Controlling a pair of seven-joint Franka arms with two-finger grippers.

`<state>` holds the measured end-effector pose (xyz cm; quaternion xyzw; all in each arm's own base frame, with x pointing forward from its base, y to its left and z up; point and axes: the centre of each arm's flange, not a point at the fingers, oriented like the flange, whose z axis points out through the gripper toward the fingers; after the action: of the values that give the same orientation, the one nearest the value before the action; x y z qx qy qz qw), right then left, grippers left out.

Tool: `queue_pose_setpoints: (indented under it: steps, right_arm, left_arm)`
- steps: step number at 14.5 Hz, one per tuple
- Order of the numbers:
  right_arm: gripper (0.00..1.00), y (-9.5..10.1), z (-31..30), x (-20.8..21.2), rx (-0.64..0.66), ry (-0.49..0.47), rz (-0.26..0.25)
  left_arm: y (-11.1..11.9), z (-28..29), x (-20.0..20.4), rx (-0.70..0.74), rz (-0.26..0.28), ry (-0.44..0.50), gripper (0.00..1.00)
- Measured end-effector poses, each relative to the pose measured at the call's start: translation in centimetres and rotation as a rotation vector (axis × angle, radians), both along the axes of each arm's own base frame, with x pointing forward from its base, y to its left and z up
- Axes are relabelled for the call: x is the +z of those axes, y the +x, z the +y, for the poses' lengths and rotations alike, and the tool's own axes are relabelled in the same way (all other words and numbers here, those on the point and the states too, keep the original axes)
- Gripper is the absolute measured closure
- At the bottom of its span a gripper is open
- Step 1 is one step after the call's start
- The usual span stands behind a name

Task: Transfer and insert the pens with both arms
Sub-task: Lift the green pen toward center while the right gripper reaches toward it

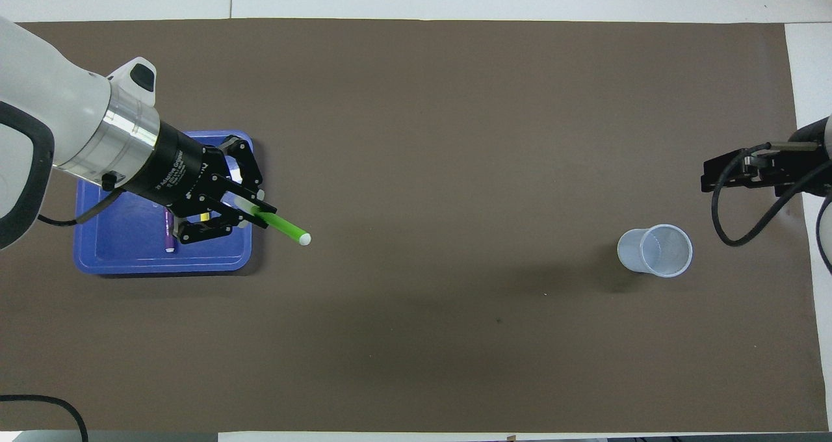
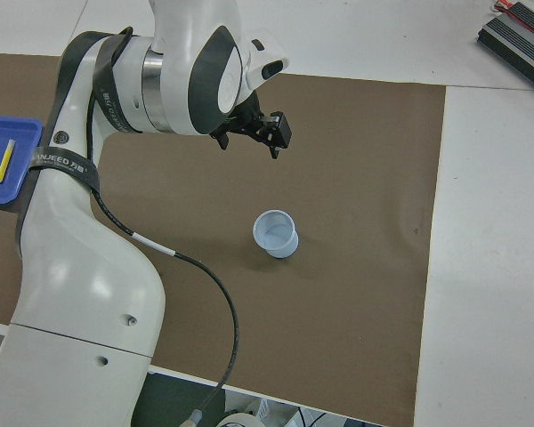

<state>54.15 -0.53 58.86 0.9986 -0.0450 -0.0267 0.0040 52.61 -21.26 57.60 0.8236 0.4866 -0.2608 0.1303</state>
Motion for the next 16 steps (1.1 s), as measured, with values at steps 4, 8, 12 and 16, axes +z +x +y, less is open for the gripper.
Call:
queue_pose_setpoints:
  steps: [4, 8, 12, 16]
  right_arm:
    - [0.0, -0.4, 0.5, -0.2, 0.04, 0.006, 0.033]
    - [0.0, -1.6, 4.2, 0.4, 0.213, 0.109, 0.062]
    - [0.0, -2.0, 7.7, 1.0, 0.164, 0.351, 0.059]
    - [0.0, -2.1, 10.1, 1.7, -0.119, 0.484, 0.121]
  left_arm:
    - [-1.7, -7.1, 0.1, 0.219, 0.085, -0.082, 0.83]
    - [-5.8, -13.0, -2.2, 0.342, 0.142, -0.177, 0.83]
    - [-8.2, -14.6, -3.1, 0.397, 0.142, -0.228, 0.83]
    - [-8.5, -14.2, -3.4, 0.434, 0.155, -0.253, 0.83]
